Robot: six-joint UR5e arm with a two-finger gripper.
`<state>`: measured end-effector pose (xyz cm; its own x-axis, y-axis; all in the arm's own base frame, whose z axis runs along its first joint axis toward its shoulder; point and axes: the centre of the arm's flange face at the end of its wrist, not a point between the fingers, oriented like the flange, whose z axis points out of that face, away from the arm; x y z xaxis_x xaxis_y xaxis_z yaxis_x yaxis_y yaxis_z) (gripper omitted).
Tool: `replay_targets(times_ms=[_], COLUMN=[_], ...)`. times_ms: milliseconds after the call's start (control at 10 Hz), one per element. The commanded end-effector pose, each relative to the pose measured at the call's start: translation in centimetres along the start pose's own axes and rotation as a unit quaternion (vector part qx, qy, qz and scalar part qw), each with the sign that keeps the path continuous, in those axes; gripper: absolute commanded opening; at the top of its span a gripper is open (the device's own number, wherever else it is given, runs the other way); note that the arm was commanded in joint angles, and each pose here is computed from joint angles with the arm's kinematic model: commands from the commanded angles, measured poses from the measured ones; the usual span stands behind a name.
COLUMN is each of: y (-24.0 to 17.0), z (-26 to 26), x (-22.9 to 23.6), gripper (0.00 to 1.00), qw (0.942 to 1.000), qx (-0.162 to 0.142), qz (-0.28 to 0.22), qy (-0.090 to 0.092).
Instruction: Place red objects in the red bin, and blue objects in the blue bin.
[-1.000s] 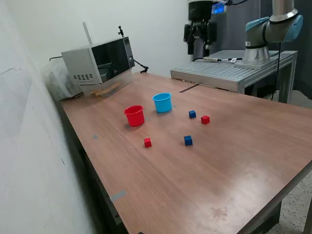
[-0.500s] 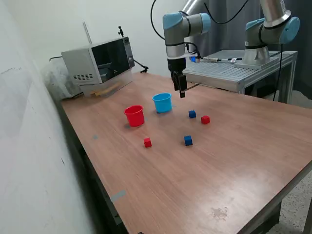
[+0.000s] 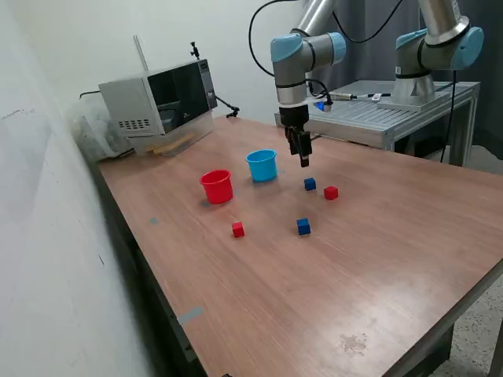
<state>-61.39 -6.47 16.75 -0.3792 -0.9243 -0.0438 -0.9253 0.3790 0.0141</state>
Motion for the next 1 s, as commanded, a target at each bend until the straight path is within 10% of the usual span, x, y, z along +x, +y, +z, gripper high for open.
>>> replay_targets(times_ms=[0,900], y=[-0.2,-1.7], z=[0.0,2.4], x=[0.3,1.7], gripper=[1.0,1.0], qw=[1.0,0.9997], qx=[-0.001,0.007], qz=[-0.003,-0.023], qy=[0.0,0.0])
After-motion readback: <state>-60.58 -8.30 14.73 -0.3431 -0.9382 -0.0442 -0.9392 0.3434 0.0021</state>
